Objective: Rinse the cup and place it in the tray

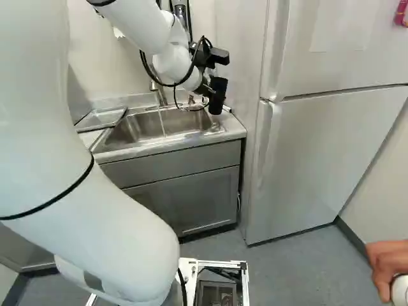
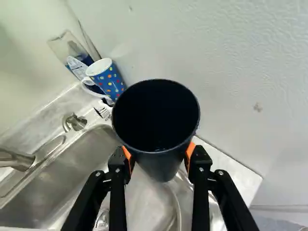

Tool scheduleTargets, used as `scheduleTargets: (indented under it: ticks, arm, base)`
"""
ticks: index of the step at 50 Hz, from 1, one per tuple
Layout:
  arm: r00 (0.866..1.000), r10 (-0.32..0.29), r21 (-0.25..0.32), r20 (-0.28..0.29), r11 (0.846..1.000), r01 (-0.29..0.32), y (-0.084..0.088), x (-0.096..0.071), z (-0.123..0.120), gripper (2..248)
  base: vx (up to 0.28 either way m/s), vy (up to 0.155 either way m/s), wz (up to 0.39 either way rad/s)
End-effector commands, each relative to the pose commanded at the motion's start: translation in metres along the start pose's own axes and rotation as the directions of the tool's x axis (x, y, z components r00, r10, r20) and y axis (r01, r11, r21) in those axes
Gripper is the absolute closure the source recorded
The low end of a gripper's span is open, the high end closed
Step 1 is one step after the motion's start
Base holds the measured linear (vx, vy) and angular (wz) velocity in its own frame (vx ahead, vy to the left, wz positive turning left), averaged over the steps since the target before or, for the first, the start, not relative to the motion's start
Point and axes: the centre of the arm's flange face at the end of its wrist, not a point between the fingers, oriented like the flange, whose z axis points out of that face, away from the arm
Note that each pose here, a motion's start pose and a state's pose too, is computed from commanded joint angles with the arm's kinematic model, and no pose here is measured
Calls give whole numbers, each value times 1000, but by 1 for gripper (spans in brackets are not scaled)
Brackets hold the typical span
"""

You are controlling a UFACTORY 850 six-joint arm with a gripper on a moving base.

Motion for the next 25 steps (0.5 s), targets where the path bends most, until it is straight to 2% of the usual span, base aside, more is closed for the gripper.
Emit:
scheduleTargets:
  ticks: [9, 25]
  arm:
    - [1000, -10, 32, -13, 999, 10, -12, 1, -13, 129]
    - [999, -37, 72, 2, 997, 37, -31, -13, -21, 129]
  base:
    - [0, 0, 0]
    - [0, 0, 0]
